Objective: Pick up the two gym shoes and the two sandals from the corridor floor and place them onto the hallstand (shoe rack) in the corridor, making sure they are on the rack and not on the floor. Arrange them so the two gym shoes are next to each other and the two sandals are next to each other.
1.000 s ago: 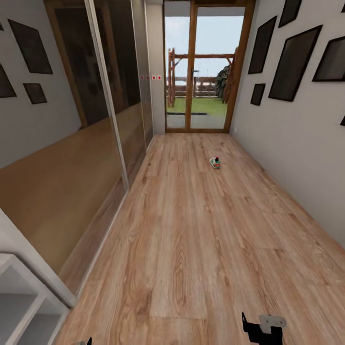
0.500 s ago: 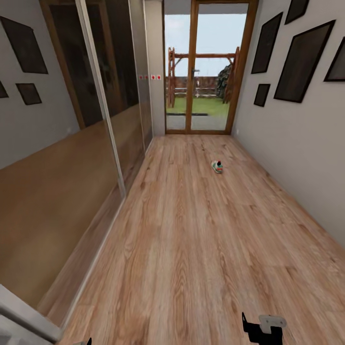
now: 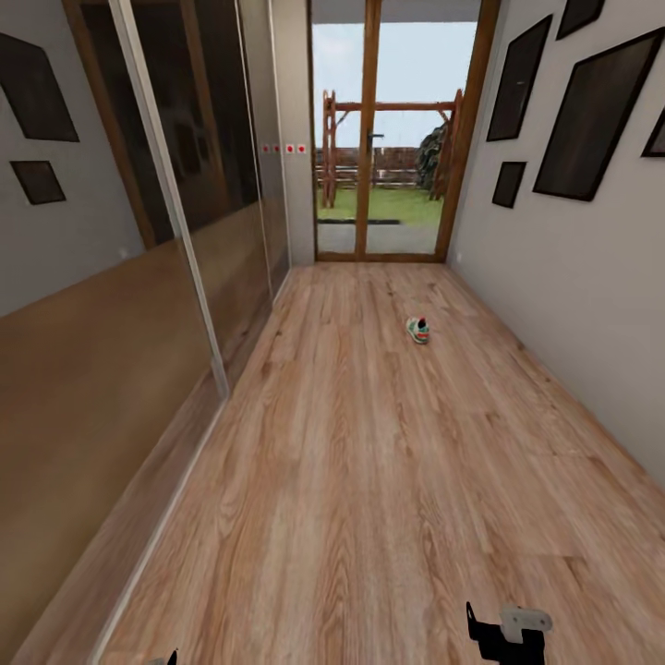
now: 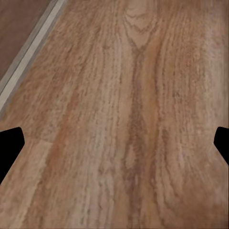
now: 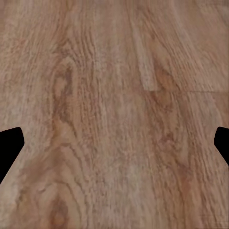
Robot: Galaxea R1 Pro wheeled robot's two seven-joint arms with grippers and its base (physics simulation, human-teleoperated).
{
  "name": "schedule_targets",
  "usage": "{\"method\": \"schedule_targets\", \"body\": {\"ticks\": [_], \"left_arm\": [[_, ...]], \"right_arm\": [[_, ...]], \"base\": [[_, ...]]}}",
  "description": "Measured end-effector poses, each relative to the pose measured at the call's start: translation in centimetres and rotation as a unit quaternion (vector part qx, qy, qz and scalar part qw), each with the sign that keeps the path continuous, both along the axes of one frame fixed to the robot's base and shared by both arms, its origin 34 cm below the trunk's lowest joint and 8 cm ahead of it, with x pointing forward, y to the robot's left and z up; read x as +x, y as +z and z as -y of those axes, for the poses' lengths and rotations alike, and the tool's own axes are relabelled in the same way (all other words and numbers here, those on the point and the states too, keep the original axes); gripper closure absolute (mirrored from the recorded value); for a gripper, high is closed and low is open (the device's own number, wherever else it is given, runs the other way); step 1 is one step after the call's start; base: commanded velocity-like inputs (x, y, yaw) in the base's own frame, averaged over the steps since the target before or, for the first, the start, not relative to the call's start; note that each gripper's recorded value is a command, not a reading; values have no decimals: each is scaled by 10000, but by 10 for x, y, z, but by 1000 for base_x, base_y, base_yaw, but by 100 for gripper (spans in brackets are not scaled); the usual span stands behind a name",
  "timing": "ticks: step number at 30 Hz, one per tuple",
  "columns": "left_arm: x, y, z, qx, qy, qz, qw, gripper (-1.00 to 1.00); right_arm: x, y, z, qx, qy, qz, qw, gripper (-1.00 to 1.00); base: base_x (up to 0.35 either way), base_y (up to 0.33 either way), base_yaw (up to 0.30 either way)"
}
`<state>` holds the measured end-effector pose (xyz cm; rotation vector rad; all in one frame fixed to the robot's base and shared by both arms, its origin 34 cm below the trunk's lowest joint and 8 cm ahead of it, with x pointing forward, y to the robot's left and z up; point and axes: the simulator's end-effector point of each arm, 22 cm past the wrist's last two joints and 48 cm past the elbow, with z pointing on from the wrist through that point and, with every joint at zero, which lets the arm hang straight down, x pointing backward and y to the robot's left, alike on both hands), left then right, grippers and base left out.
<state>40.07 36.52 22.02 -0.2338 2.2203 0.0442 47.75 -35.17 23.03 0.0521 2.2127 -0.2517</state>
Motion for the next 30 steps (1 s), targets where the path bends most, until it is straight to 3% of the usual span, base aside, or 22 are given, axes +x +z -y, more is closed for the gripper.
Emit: {"method": "schedule_targets", "body": {"ticks": [30], "left_arm": [[0, 0, 0, 0, 0, -1, 10000, -100]], "right_arm": [[0, 0, 0, 0, 0, 0, 10000, -100]], "base": [[310, -184, 0]]}}
